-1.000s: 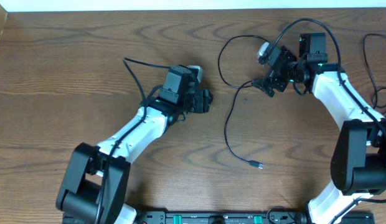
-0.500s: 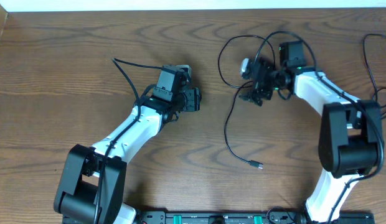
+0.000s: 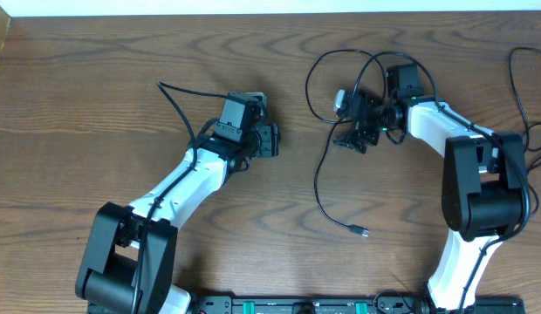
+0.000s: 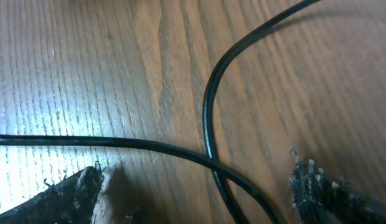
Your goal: Untangle cables
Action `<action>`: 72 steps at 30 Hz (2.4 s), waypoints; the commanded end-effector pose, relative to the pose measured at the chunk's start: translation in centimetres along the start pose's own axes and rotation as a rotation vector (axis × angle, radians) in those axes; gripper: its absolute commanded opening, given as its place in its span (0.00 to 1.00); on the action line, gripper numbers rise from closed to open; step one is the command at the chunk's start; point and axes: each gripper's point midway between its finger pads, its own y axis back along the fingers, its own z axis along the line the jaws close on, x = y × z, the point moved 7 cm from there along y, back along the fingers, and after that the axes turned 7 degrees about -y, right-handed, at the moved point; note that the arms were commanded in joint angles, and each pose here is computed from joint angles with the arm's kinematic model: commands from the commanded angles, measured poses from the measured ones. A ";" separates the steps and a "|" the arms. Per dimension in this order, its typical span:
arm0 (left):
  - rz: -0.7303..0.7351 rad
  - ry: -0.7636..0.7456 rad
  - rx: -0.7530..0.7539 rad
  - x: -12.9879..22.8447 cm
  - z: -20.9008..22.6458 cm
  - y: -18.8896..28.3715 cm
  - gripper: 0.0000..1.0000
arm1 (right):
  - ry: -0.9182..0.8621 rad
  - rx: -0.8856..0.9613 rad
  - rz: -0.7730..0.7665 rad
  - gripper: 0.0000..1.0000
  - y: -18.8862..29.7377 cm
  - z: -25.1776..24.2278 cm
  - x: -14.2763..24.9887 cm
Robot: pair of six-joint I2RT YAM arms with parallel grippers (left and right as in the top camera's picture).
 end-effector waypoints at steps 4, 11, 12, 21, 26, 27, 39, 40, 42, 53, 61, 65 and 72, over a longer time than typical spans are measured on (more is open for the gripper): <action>-0.004 0.002 -0.016 0.0 0.3 0.3 0.64 | -0.004 -0.033 -0.002 0.92 -0.8 0.3 0.8; -0.004 0.002 -0.016 0.0 0.3 0.3 0.64 | 0.021 -0.034 -0.001 0.88 -0.9 0.3 0.8; -0.004 0.002 -0.016 0.0 0.3 0.3 0.64 | 0.021 -0.034 -0.002 0.88 -0.9 0.3 0.8; -0.004 0.002 -0.016 0.0 0.3 0.3 0.64 | 0.053 -0.045 0.004 0.75 -1.5 0.4 1.4; -0.004 0.002 -0.016 0.0 0.3 0.3 0.64 | 0.024 -0.080 0.028 0.63 -2.2 0.9 2.3; -0.004 0.002 -0.016 0.0 0.3 0.3 0.64 | 0.019 -0.086 0.032 0.61 -2.2 1.0 2.4; 0.011 0.004 -0.020 0.3 0.4 0.3 0.64 | -0.161 0.079 0.211 0.01 -1.5 -0.9 4.7; 0.011 0.004 -0.020 0.3 0.4 0.3 0.64 | -0.190 0.103 0.215 0.01 -1.4 -1.3 4.9; 0.011 0.004 -0.020 0.3 0.4 0.3 0.64 | -0.274 0.171 0.214 0.01 -0.9 -2.5 5.3; 0.011 0.004 -0.020 0.3 0.4 0.3 0.64 | -0.711 0.469 0.080 0.01 4.7 -8.8 9.7; 0.016 0.005 -0.020 0.4 0.4 0.3 0.64 | -0.880 0.639 0.004 0.01 11.0 -12.0 15.6; 0.018 0.005 -0.021 0.4 0.4 0.3 0.64 | -0.931 0.704 -0.029 0.01 13.3 -12.8 17.6; 0.025 0.006 -0.023 0.5 0.4 0.3 0.64 | -1.099 0.832 -0.151 0.01 17.2 -14.1 20.5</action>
